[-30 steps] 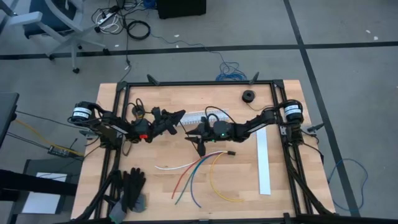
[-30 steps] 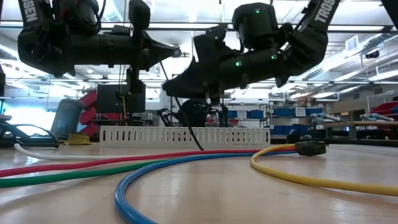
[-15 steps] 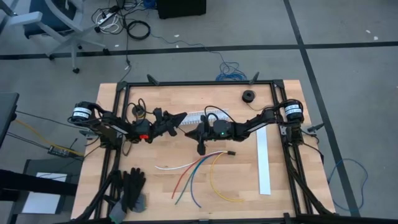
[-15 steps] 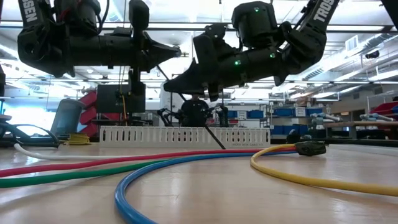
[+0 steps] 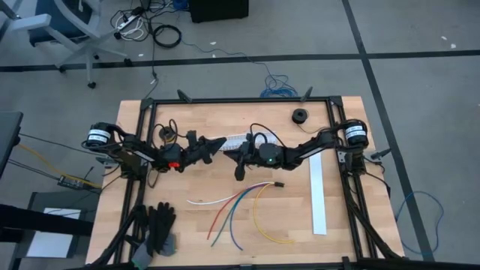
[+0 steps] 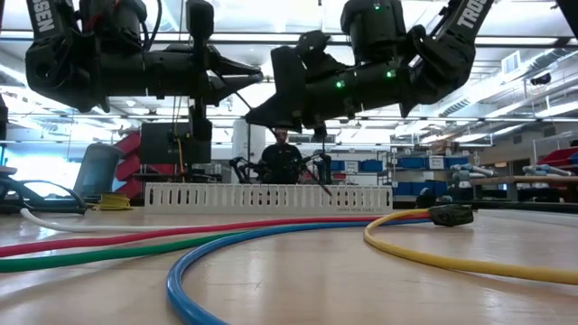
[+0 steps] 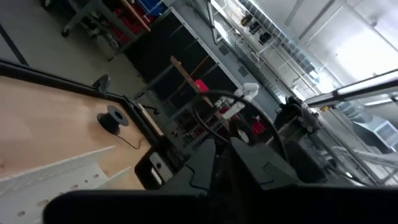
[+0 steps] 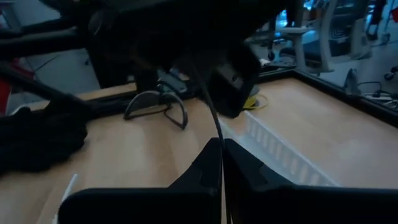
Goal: Ziptie cables
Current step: Insert zip tie on the cable wire
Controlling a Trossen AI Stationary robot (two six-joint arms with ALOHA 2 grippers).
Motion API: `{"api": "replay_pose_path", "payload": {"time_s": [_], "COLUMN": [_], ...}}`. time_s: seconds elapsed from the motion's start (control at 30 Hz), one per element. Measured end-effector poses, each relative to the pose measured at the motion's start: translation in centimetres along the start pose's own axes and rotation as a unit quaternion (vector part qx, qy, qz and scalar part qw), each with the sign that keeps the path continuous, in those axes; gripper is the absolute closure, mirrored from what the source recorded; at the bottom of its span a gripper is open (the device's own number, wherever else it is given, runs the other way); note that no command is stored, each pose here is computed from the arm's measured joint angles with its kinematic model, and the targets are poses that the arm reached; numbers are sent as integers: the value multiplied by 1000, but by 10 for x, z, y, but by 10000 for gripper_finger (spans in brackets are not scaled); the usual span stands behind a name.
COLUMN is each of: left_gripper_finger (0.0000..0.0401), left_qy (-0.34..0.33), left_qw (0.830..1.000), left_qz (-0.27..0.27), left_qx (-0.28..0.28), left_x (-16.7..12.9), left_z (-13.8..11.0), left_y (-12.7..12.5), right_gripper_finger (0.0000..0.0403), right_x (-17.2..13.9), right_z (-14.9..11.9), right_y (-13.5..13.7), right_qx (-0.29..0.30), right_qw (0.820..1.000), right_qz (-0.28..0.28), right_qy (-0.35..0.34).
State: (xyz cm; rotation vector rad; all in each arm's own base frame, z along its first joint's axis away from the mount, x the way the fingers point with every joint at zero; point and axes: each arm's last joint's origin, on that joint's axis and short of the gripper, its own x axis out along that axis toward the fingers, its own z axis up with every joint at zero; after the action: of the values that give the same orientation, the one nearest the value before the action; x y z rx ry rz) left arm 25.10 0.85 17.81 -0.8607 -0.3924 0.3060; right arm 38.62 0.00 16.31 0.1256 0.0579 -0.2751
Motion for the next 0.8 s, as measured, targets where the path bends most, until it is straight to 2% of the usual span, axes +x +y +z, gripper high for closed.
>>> {"api": "replay_pose_path", "payload": {"time_s": [0.27,0.5,0.8], "left_gripper_finger": [343,341,341], "left_qy": [8,8,9], "left_qw": [1000,1000,1000], "left_qz": [-7,-8,-6], "left_qx": [0,4,6], "left_x": [0,0,0], "left_z": [0,0,-1], "left_y": [0,0,0], "right_gripper_finger": [403,403,403], "right_x": [-5,-10,-12], "right_z": [17,31,32], "right_y": [0,-2,-4], "right_qx": [14,22,24], "right_qw": [1000,998,997], "right_qz": [-19,-47,-77], "right_qy": [-18,-24,-17]}}
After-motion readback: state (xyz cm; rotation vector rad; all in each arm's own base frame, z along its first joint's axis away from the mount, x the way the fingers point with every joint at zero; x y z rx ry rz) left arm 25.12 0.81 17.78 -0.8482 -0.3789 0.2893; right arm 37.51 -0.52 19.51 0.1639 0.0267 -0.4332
